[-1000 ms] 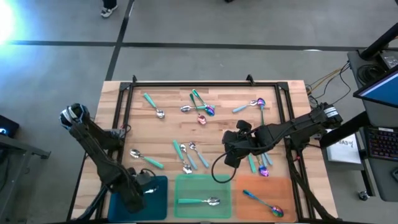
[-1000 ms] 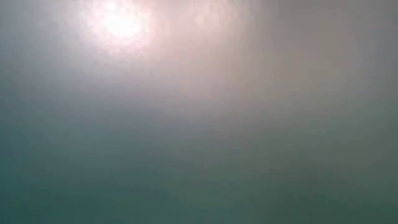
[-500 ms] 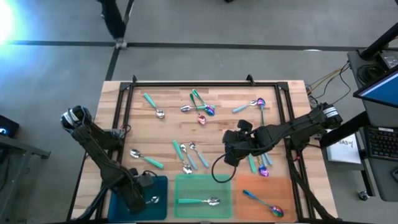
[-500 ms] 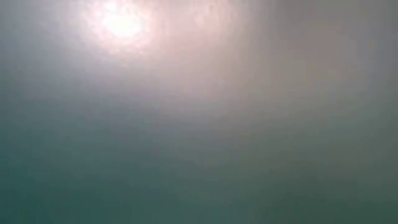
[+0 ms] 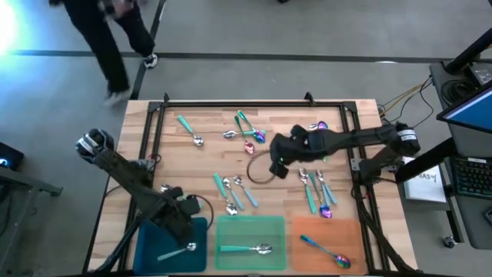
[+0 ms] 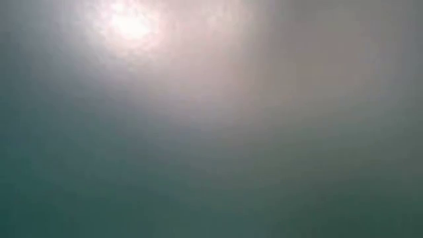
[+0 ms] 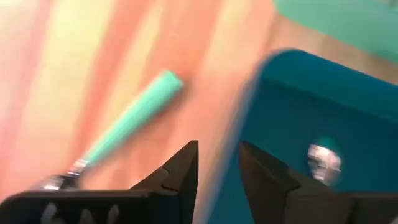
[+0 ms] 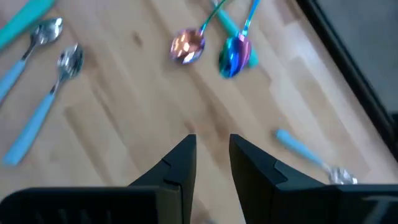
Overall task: Sort silverware by color (type)
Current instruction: Put the blue spoon into the orange bin
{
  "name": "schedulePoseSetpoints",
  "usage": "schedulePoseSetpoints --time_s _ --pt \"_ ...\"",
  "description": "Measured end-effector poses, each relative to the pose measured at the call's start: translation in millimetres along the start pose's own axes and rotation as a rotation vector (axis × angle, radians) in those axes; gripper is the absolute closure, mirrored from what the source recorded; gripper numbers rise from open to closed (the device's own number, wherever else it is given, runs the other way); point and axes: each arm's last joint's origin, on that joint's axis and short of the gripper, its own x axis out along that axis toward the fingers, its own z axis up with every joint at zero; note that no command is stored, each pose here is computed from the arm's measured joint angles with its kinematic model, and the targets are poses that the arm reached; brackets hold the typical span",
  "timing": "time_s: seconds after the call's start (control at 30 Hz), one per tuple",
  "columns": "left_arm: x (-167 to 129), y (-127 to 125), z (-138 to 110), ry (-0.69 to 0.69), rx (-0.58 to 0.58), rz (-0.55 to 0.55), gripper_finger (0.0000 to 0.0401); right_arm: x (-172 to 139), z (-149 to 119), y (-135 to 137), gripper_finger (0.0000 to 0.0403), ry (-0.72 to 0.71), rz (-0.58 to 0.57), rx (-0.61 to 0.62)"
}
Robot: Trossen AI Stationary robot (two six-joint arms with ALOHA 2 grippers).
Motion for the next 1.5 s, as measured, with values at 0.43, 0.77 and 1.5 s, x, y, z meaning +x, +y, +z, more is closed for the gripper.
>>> schedulePoseSetpoints --time_s 0.43,0.77,1.5 --pt "-28 47 26 -0.211 -0.007 0.078 0.0303 40 46 -45 0.0311 -0.16 0.191 0.005" --pt "-46 61 28 -0.403 -0.052 0.138 0.0303 112 67 -64 0.0256 -0.182 0.301 0.161" --pt "-50 80 28 -0.413 -0.05 0.299 0.0303 203 77 -60 0.0274 -0.06 0.269 0.318"
